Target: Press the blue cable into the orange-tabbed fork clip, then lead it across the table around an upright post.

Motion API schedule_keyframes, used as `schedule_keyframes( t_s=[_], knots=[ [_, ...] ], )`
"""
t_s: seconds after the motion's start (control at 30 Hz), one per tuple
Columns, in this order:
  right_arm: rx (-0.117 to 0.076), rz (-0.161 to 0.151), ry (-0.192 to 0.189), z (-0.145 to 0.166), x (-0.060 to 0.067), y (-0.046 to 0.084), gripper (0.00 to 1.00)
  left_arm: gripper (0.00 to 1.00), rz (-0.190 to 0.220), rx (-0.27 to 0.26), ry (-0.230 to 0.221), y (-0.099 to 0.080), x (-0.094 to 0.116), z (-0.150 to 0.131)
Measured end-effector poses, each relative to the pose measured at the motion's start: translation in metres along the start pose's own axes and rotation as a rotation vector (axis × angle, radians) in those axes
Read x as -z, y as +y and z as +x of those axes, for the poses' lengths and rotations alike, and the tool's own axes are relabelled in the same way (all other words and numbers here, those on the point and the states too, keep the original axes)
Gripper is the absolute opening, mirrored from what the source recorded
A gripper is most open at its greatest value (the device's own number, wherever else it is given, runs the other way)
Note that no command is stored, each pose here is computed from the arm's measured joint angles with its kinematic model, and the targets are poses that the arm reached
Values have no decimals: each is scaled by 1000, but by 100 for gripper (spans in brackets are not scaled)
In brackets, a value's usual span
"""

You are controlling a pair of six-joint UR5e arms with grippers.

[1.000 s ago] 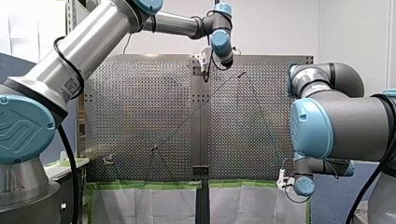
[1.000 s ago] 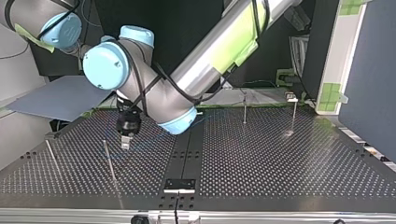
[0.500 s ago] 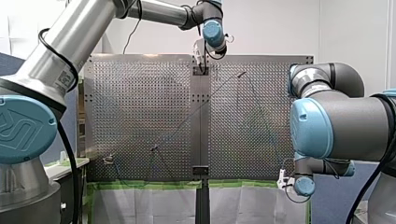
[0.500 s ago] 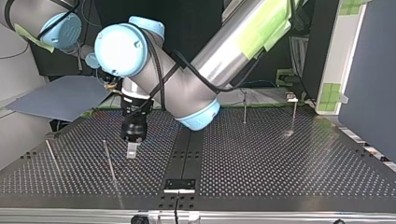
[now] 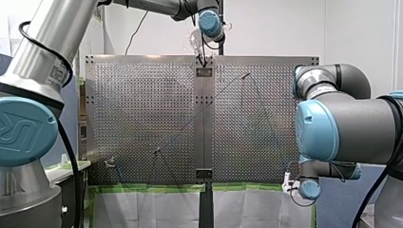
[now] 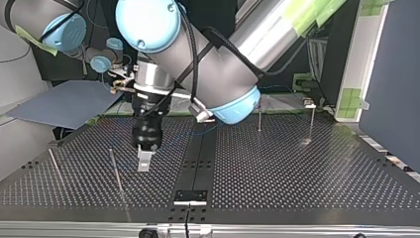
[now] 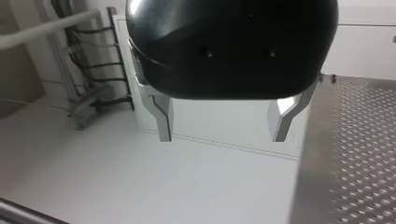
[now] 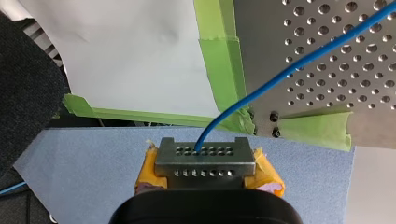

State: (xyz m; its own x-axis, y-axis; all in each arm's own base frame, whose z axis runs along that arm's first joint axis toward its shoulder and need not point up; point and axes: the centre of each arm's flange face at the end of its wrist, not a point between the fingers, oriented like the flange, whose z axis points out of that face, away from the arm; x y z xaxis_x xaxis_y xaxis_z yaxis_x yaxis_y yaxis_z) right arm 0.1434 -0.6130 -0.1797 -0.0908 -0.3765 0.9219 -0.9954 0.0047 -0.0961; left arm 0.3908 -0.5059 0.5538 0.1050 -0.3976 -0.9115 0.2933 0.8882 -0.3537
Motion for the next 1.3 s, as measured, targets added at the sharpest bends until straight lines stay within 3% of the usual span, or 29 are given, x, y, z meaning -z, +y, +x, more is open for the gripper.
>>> schedule_keyframes(
  t_s=[0.27,0.67,1.3],
  knots=[
    [16,2,-3,0,0,-1,0,100,16,44,-66,5,18,-26],
    [20,2,-7,-1,1,-2,0,100,50,157,-164,13,53,-64],
    [28,4,-10,-1,1,-3,0,100,65,251,-170,44,117,-95]
  ],
)
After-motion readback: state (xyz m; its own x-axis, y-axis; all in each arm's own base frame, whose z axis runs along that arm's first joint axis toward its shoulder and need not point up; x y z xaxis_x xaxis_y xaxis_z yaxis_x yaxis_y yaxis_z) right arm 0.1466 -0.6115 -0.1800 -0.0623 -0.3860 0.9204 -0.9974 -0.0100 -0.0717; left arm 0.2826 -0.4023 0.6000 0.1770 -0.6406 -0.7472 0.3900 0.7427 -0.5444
